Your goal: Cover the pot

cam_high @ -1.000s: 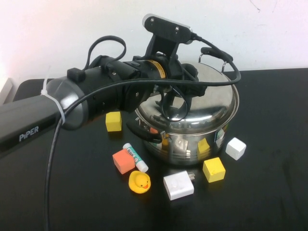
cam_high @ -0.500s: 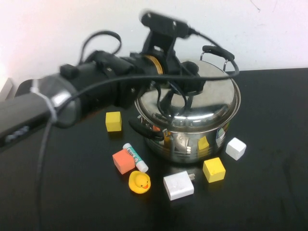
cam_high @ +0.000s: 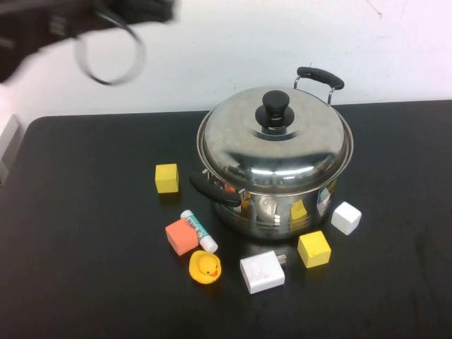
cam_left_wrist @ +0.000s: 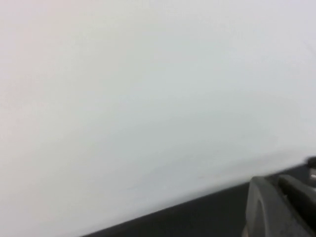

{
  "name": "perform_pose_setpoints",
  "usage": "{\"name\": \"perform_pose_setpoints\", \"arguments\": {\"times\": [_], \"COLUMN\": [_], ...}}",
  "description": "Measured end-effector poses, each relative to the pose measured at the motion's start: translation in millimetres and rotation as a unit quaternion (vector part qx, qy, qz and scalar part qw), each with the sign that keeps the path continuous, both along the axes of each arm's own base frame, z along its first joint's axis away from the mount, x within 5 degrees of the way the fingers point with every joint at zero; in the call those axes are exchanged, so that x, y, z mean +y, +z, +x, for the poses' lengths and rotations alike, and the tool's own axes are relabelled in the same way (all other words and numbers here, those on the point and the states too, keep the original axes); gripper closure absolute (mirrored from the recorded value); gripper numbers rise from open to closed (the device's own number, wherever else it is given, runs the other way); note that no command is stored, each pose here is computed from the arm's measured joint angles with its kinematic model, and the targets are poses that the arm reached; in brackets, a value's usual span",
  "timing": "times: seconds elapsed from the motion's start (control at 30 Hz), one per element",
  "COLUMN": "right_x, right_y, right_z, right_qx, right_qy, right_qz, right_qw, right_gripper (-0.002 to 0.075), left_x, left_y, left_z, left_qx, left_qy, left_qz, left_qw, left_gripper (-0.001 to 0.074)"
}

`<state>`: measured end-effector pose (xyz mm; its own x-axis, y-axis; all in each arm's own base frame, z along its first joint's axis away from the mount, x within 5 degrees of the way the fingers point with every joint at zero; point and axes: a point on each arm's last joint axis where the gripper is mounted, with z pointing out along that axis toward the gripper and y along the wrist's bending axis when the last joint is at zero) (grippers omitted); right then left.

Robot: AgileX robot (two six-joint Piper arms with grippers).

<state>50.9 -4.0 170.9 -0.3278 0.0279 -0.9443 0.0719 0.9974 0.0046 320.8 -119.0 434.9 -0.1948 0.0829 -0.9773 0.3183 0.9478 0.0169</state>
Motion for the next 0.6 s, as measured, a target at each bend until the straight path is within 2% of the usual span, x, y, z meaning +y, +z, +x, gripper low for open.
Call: {"name": "perform_pose_setpoints", "arguments": {"times": [0.17,0.3,0.43,0.6], "right_x": [0,0,0,0], "right_y": [0,0,0,0], "right_z": [0,0,0,0], "right_qx": [0.0,0.0,0.0,0.0], "right_qy": [0.0,0.0,0.0,0.0], "right_qz": [0.0,0.0,0.0,0.0], "right_qw": [1.0,1.0,1.0,1.0], "right_gripper": [0.0728,0.0728,0.0728,0.0728], "left_x": [42,61,73,80], "left_y": [23,20,-10,-70], "left_z": [-32,-63,-100,-141], "left_qx": [0.005,0.003,0.007,0.005], "left_qy": [0.055,0.073,0.08,0.07], "left_qz": [-0.011,-0.015,-0.03,-0.039], "left_qw": [0.998,0.997,0.996,0.997], "left_gripper": [0.0734,0.0735,0.0735,0.0735]}}
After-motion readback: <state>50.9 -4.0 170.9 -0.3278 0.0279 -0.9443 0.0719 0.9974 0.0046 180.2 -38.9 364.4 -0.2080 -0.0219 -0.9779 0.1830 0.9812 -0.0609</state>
